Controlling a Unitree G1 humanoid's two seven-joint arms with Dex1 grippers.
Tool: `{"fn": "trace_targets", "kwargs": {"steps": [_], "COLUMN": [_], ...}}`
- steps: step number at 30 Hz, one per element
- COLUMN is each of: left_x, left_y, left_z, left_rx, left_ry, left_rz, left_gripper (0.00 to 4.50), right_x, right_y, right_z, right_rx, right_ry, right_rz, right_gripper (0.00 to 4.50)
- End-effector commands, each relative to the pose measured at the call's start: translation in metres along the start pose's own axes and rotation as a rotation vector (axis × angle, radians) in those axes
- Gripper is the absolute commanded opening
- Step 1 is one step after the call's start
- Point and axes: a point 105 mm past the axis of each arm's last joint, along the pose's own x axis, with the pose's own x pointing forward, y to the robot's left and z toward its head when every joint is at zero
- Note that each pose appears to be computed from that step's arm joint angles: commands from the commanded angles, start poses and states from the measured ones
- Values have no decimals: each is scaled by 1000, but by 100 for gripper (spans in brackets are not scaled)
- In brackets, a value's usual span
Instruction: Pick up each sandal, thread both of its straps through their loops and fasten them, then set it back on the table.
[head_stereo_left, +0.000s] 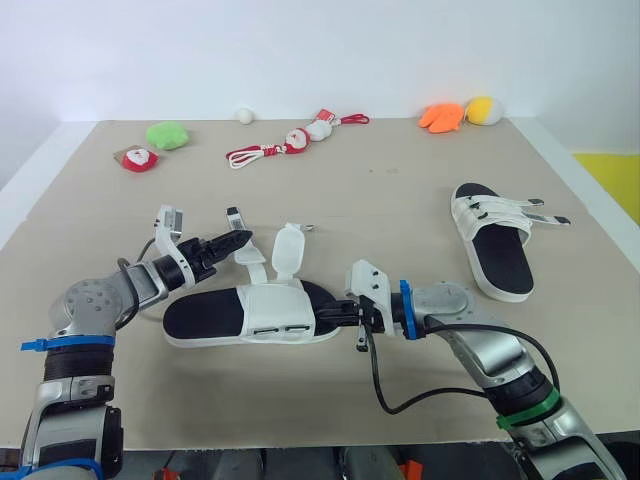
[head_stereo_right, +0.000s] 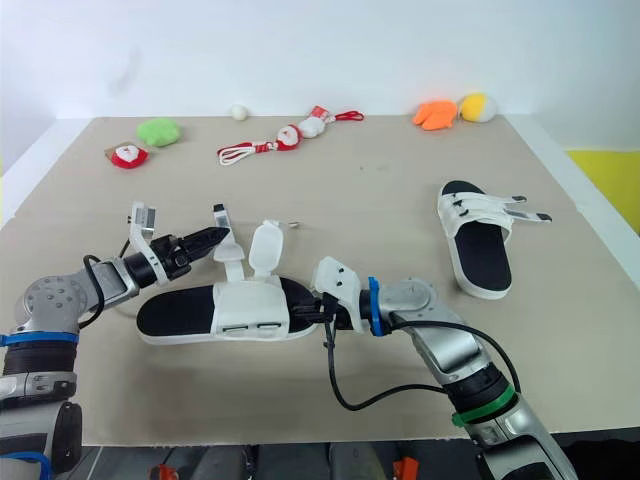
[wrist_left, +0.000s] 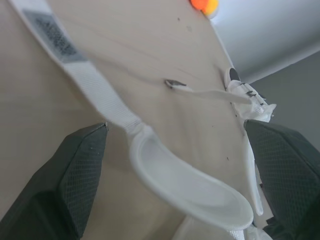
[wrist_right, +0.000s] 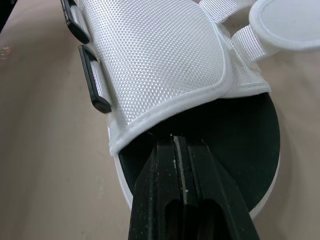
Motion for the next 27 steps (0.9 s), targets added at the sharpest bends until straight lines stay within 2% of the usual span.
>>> {"fn": "trace_targets", "kwargs": {"steps": [1, 8, 13, 25, 27], "left_x": [-7, 4, 23, 46, 47], "left_y": [0, -2, 2, 20, 26], "left_z": [5, -4, 2, 16, 18], "left_rx": [-17, -137, -213, -256, -257], "left_ry": [-13, 39, 2, -78, -92], "left_rz": [9, -9, -10, 31, 59], "left_gripper": [450, 450, 450, 450, 396], "right_x": [2, 6, 7, 5, 4], "right_y": [6, 6, 7, 8, 8], "right_z": [10, 14, 14, 14, 14], "right_rx": [-40, -45, -47, -53, -54], "right_ry": [-25, -36, -39, -31, -31], "right_rz": [10, 15, 15, 1, -2], "right_gripper": [12, 12, 12, 12, 0]}}
